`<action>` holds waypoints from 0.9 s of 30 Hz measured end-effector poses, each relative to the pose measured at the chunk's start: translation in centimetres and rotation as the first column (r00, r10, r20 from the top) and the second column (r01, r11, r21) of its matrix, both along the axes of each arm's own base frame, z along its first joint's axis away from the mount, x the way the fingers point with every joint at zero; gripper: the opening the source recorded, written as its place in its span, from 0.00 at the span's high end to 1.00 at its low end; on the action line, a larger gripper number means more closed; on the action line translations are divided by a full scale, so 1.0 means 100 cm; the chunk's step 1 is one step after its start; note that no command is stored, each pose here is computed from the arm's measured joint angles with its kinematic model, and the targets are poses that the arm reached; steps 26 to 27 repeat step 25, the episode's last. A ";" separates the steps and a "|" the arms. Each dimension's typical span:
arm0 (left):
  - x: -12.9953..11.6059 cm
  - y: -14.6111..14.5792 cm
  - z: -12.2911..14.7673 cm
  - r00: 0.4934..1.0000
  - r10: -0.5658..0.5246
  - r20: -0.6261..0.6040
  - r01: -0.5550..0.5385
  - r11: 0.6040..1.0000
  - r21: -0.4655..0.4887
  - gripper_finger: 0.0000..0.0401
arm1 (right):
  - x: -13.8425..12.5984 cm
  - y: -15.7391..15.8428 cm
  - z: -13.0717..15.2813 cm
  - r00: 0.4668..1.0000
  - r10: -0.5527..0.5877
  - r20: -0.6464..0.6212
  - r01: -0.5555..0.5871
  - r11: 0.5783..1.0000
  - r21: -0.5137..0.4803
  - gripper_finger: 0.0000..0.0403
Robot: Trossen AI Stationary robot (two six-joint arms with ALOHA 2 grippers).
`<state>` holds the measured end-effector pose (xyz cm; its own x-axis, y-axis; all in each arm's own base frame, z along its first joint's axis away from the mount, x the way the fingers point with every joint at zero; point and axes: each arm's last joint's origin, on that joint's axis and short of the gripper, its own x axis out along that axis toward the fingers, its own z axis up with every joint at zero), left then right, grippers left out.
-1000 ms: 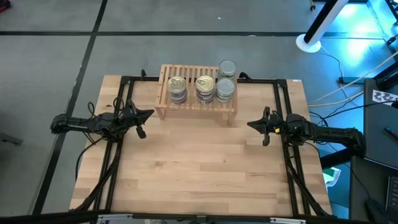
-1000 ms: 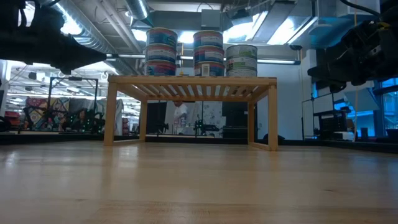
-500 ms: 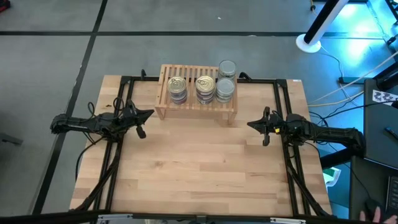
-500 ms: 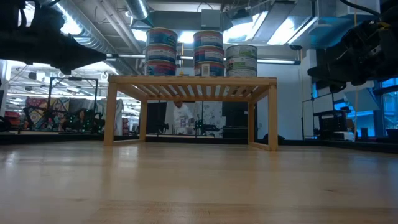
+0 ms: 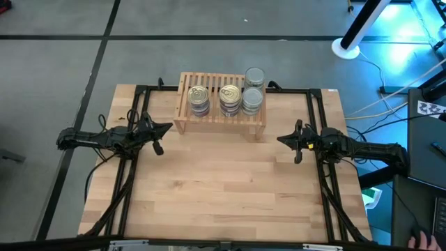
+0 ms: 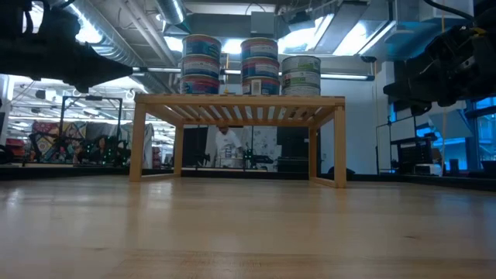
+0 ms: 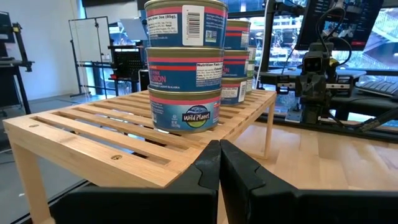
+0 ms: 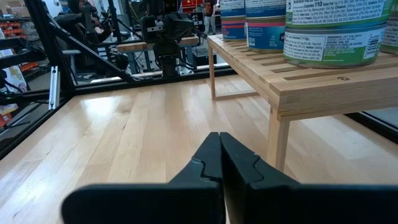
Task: Stack canned seafood by type on shelf
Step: Return to Home Position
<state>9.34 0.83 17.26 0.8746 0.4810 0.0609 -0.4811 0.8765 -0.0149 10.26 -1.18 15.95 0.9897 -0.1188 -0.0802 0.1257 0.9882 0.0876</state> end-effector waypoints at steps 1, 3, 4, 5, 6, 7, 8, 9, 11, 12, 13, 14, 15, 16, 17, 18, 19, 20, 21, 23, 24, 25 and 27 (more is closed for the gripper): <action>0.000 0.000 0.000 1.000 0.000 -0.001 0.000 1.000 0.002 0.99 | 0.000 0.000 0.000 1.000 0.000 0.000 0.000 1.000 0.000 1.00; 0.000 0.000 0.000 1.000 0.000 -0.003 0.000 1.000 0.006 0.99 | 0.000 0.000 0.000 1.000 0.000 0.000 0.000 1.000 0.000 1.00; 0.000 0.000 0.000 1.000 0.000 -0.003 0.000 1.000 0.006 0.99 | 0.000 0.000 0.000 1.000 0.000 0.000 0.000 1.000 0.000 1.00; 0.000 0.000 0.000 1.000 0.000 -0.003 0.000 1.000 0.006 0.99 | 0.000 0.000 0.000 1.000 0.000 0.000 0.000 1.000 0.000 1.00; 0.000 0.000 0.000 1.000 0.000 -0.003 0.000 1.000 0.006 0.99 | 0.000 0.000 0.000 1.000 0.000 0.000 0.000 1.000 0.000 1.00; 0.000 0.000 0.000 1.000 0.000 -0.003 0.000 1.000 0.006 0.99 | 0.000 0.000 0.000 1.000 0.000 0.000 0.000 1.000 0.000 1.00; 0.000 0.000 0.000 1.000 0.000 -0.003 0.000 1.000 0.006 0.99 | 0.000 0.000 0.000 1.000 0.000 0.000 0.000 1.000 0.000 1.00; 0.000 0.000 0.000 1.000 0.000 -0.003 0.000 1.000 0.005 0.99 | 0.000 0.000 0.000 1.000 0.000 0.000 0.000 1.000 0.000 1.00; 0.000 0.000 0.000 1.000 0.000 0.000 0.000 1.000 0.000 0.99 | 0.000 0.000 0.000 1.000 0.000 0.000 0.000 1.000 0.000 1.00; 0.000 0.000 0.000 1.000 0.000 0.000 0.000 1.000 0.001 0.99 | 0.000 0.000 0.000 1.000 0.000 0.000 0.000 1.000 0.000 1.00; 0.000 0.000 0.000 1.000 0.000 -0.002 0.000 1.000 0.004 0.99 | 0.000 0.000 0.000 1.000 0.000 0.000 0.000 1.000 0.000 1.00; 0.000 0.000 0.000 1.000 0.000 -0.003 0.000 1.000 0.006 0.99 | 0.000 0.000 0.000 1.000 0.000 0.000 0.000 1.000 0.000 1.00; 0.000 0.000 0.000 1.000 0.000 -0.003 0.000 1.000 0.006 0.99 | 0.000 0.000 0.000 1.000 0.000 0.000 0.000 1.000 0.000 1.00; 0.000 0.000 0.000 1.000 0.000 -0.003 0.000 1.000 0.006 0.99 | 0.000 0.000 0.000 1.000 0.000 0.000 0.000 1.000 0.000 1.00; 0.000 0.000 0.000 1.000 0.000 -0.002 0.000 1.000 0.005 0.99 | 0.000 0.000 0.000 1.000 0.000 0.000 0.000 1.000 0.000 1.00; 0.000 0.000 0.000 1.000 0.000 -0.001 0.000 1.000 0.002 0.99 | 0.000 0.000 0.000 1.000 0.000 0.000 0.000 1.000 0.000 1.00; 0.000 0.000 0.000 1.000 0.000 0.001 0.000 1.000 0.000 0.99 | 0.000 0.000 0.000 1.000 0.000 0.000 0.000 1.000 0.000 1.00; 0.000 0.000 0.000 1.000 0.000 0.000 0.000 1.000 0.000 0.99 | 0.000 0.000 0.000 1.000 0.000 0.000 0.000 1.000 0.000 1.00; 0.000 0.000 0.000 1.000 0.000 -0.001 0.000 1.000 0.003 0.99 | 0.000 0.000 0.000 1.000 0.000 0.000 0.000 1.000 0.000 1.00; 0.000 0.000 0.000 1.000 0.000 -0.003 0.000 1.000 0.006 0.99 | 0.000 0.000 0.000 1.000 0.000 0.000 0.000 1.000 0.000 1.00; 0.000 0.000 0.000 1.000 0.000 -0.003 0.000 1.000 0.006 0.99 | 0.000 0.000 0.000 1.000 0.000 0.000 0.000 1.000 0.000 1.00; 0.000 0.000 0.000 1.000 0.001 -0.003 -0.001 1.000 0.006 0.99 | 0.000 0.000 0.000 1.000 0.000 0.000 0.000 1.000 0.000 1.00; 0.000 0.000 0.000 1.000 0.001 -0.003 -0.001 1.000 0.006 0.99 | 0.000 0.000 0.000 1.000 0.000 0.000 0.000 1.000 0.000 1.00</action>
